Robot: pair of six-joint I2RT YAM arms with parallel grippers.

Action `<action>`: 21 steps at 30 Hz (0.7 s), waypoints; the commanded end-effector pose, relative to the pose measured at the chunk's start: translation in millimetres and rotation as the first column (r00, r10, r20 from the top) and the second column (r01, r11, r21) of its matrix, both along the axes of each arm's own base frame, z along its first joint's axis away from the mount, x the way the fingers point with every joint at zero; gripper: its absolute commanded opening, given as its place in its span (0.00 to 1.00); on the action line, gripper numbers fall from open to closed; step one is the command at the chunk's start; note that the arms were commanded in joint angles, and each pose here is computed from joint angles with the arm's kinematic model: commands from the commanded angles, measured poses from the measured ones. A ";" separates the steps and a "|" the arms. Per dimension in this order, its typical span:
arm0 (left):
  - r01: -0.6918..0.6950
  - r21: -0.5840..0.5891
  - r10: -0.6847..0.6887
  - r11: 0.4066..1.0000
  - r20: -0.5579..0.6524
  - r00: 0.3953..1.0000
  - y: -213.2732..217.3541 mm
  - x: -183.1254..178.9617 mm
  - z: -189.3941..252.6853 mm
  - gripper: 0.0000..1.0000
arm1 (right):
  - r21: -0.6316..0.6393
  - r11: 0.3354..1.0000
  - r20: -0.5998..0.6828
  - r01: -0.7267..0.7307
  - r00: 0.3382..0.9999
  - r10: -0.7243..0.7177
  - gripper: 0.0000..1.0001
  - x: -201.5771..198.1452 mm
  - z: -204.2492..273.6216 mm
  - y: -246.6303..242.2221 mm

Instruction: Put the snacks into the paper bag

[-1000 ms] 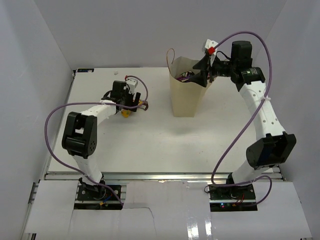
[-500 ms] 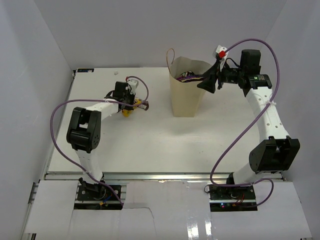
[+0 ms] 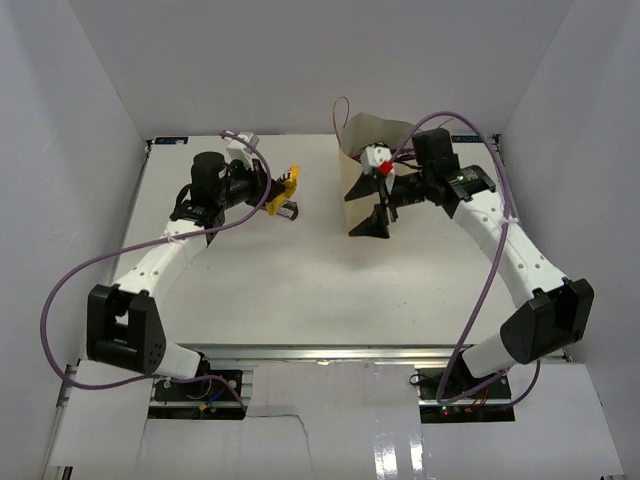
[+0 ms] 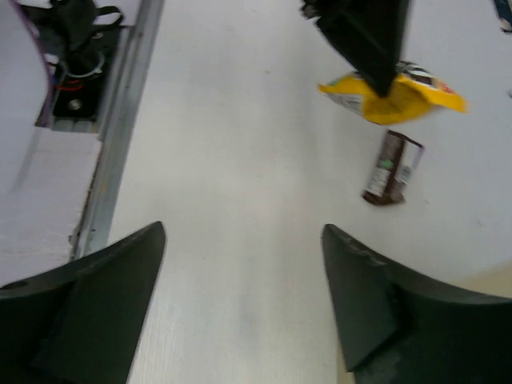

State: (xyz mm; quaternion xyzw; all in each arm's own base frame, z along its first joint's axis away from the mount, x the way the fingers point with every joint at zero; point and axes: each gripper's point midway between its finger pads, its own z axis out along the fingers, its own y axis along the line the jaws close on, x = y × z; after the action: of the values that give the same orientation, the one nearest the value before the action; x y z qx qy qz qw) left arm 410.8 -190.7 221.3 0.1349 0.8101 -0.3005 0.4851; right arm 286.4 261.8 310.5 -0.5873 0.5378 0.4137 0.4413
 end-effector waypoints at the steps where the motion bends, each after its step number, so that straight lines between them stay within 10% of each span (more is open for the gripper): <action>1: 0.216 -0.258 -0.225 0.942 -0.005 0.974 -34.9 -56.1 29.4 0.02 | 0.039 0.980 0.208 -0.196 0.961 0.184 0.90 -54.5 11.5 21.6; 8: 0.415 -0.409 -0.421 0.813 0.078 0.903 -47.8 -129.7 73.5 0.04 | 0.100 0.993 0.156 -0.057 0.987 0.041 0.98 -39.4 -4.8 60.6; 12: 0.411 -0.434 -0.411 0.802 0.099 0.906 -45.6 -143.5 84.8 0.07 | 0.138 0.914 -0.251 0.381 0.906 -0.340 0.97 -3.2 -3.9 73.3; 16: 0.396 -0.463 -0.400 0.793 0.096 0.912 -45.1 -149.6 88.0 0.07 | 0.059 0.871 -0.465 0.488 0.785 -0.409 0.96 -10.9 -20.3 97.2; 21: 0.401 -0.476 -0.402 0.783 0.105 0.910 -46.4 -153.1 91.5 0.08 | 0.087 0.895 -0.513 0.438 0.789 -0.337 0.96 -25.6 -18.6 119.8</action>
State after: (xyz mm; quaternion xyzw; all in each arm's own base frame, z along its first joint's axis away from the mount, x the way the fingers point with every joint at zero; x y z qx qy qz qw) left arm 267.0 -235.2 302.2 0.1670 0.6773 -0.5781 0.4234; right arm 255.5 368.3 266.9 -0.3517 0.7023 0.4649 0.4087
